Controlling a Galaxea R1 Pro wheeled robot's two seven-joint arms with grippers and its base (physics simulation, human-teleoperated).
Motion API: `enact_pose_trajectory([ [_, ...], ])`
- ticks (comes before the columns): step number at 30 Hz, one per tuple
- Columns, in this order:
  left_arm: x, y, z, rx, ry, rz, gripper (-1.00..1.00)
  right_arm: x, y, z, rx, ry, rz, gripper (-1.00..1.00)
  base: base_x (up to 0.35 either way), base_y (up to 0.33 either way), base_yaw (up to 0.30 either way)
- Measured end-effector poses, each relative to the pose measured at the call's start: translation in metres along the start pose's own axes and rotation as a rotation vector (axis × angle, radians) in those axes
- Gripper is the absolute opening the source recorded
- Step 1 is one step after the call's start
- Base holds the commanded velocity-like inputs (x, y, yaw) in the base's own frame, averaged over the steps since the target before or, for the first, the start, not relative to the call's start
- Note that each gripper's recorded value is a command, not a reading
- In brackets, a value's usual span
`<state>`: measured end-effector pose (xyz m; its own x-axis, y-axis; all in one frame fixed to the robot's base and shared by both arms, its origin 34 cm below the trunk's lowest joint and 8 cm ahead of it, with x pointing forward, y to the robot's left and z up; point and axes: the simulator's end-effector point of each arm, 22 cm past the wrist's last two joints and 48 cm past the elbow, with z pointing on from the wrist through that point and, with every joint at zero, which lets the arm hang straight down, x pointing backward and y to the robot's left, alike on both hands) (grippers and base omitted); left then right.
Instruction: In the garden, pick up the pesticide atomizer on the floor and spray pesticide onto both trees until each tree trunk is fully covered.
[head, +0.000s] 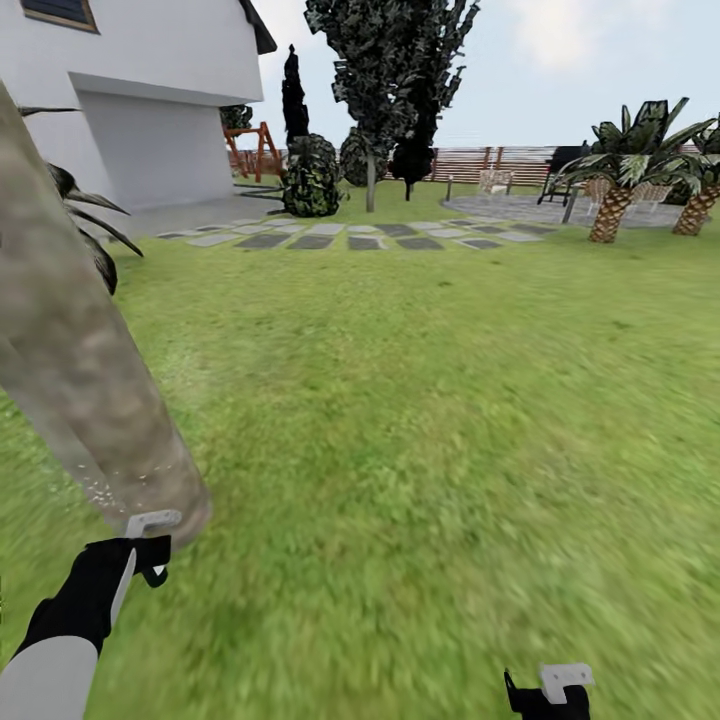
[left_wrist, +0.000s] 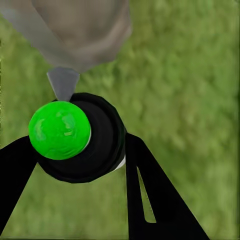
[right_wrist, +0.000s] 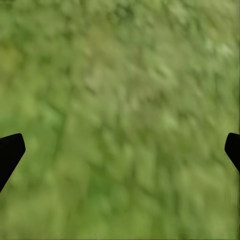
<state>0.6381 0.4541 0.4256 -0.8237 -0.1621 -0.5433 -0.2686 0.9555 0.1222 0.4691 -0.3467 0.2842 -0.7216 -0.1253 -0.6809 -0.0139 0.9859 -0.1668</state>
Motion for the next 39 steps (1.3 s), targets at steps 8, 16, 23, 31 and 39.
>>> enact_pose_trajectory([
  [8, -0.001, 0.005, 0.000, -0.008, 0.000, -0.002, -1.00, 0.000, 0.000, 0.000, 0.000, 0.000, 0.000, 1.00, 0.164, -0.242, 0.274],
  [16, -0.002, 0.008, -0.001, -0.013, -0.003, 0.001, -1.00, 0.000, 0.000, 0.000, 0.000, 0.000, 0.000, 1.00, 0.164, -0.242, 0.277],
  [23, -0.002, 0.006, -0.001, -0.015, -0.003, 0.002, -1.00, 0.000, 0.000, 0.000, 0.000, 0.000, 0.000, 1.00, 0.164, -0.242, 0.277],
  [31, -0.001, 0.017, -0.001, -0.069, -0.002, -0.003, -1.00, 0.000, 0.000, 0.000, 0.000, 0.000, 0.000, 1.00, 0.164, -0.242, 0.277],
  [39, 0.000, 0.014, 0.000, -0.065, 0.000, -0.004, -1.00, 0.000, 0.000, 0.000, 0.000, 0.000, 0.000, 1.00, 0.211, -0.221, 0.277],
])
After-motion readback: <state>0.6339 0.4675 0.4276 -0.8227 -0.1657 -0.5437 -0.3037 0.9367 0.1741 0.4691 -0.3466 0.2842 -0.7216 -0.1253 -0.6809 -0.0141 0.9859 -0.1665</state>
